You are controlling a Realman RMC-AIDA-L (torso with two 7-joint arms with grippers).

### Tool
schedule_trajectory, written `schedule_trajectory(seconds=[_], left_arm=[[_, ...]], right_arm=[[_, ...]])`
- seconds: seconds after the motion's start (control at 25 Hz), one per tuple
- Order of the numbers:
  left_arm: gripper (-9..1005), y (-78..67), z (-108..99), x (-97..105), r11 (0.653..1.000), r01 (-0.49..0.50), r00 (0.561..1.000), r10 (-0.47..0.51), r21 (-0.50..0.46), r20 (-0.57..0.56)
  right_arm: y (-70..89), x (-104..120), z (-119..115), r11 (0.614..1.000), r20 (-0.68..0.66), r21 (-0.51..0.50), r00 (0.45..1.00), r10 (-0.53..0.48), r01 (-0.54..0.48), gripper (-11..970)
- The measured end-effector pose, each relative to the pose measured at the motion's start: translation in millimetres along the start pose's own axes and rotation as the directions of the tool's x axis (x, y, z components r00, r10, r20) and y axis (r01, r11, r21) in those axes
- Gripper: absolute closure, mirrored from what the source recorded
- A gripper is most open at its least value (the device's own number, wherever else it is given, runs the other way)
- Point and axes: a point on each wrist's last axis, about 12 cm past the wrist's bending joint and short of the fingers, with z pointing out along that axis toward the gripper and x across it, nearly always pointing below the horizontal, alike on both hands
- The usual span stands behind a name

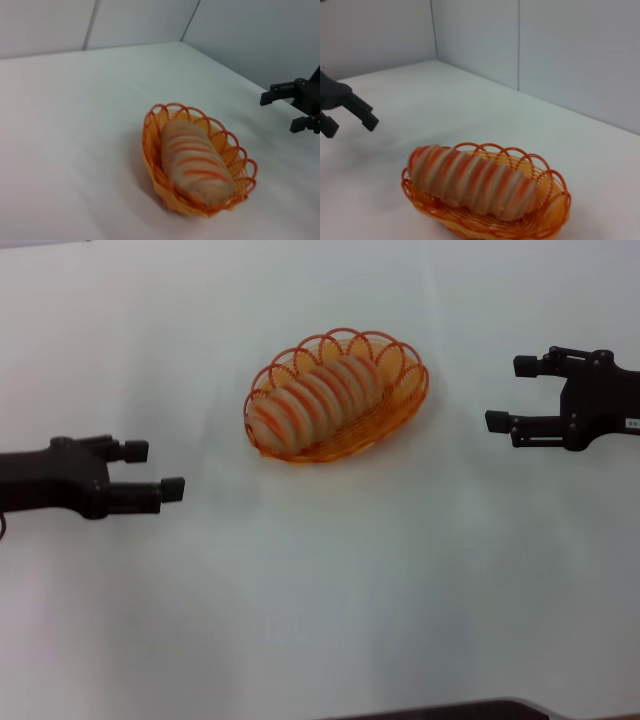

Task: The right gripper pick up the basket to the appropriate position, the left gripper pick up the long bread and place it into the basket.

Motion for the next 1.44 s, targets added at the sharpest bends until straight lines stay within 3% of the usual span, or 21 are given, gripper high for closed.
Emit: schedule_trajectory(seconds=[0.24,0.44,0.72,1.44], left_arm=[[110,-1.5,0,16,0.999,0.022,1.000,-0.022,0.025,-0.016],[110,-7.9,-4,22,0.997,0.031,0.999,-0.030,0.068,-0.015],[111,-15.4,-6,28,0.993,0.037,0.999,-0.036,0.112,-0.015],[110,-16.7,-9,33,0.992,0.047,0.999,-0.044,0.116,-0.026]], right_arm=[[10.3,22,0,0.999,0.003,0.003,0.999,0.041,-0.041,90],[8.7,30,0,0.998,-0.014,0.046,0.998,0.054,-0.054,90],[2.1,29,2,0.995,-0.026,0.091,0.999,0.040,-0.037,90],[-2.1,28,7,0.993,-0.027,0.114,0.999,0.042,-0.038,90]])
